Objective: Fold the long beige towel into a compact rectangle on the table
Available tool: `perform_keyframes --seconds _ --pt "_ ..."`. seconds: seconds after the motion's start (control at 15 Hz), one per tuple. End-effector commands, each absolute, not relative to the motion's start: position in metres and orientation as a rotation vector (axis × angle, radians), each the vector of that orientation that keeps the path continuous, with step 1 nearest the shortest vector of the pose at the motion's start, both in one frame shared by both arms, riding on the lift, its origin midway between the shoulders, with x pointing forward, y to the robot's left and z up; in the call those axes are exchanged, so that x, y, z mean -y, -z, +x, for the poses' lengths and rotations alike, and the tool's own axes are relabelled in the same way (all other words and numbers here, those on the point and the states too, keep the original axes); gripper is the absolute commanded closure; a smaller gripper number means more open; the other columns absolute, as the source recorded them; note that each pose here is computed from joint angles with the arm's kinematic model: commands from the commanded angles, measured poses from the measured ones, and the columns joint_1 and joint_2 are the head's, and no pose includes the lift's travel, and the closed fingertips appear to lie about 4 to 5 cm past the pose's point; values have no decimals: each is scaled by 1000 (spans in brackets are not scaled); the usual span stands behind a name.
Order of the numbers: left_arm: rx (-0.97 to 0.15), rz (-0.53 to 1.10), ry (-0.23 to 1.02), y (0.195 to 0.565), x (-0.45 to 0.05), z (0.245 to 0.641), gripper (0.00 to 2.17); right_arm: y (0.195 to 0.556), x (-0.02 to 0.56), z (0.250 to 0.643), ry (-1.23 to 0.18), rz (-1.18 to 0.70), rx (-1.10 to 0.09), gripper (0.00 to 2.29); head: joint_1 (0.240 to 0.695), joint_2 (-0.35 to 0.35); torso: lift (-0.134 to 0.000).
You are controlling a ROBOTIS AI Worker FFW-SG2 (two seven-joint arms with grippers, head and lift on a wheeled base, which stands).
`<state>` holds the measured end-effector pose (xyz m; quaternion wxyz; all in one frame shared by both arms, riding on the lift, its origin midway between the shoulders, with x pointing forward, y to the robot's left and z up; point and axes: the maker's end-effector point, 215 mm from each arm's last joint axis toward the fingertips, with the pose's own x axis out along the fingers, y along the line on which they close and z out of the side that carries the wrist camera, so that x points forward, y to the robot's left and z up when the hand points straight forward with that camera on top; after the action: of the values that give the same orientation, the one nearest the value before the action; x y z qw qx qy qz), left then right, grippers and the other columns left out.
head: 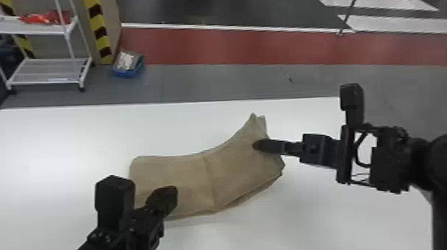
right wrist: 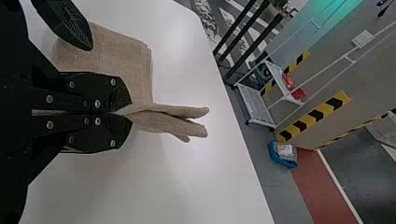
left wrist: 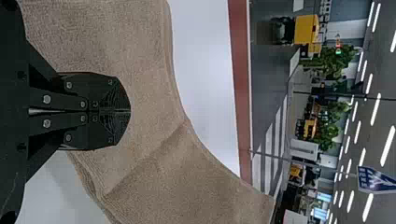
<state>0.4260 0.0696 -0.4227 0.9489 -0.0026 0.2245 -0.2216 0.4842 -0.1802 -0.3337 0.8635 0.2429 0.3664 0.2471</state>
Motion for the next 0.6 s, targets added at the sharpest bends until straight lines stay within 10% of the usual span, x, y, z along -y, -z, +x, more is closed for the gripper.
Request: perform_keyframes --seconds 0.0,0.53 --pt "-439 -10 435 411 -85 432 1912 322 179 489 -531 519 -743 1180 695 -139 -124" --pt "-571 121 387 475 -121 446 1916 305 180 501 -530 524 -695 1180 695 -75 -124"
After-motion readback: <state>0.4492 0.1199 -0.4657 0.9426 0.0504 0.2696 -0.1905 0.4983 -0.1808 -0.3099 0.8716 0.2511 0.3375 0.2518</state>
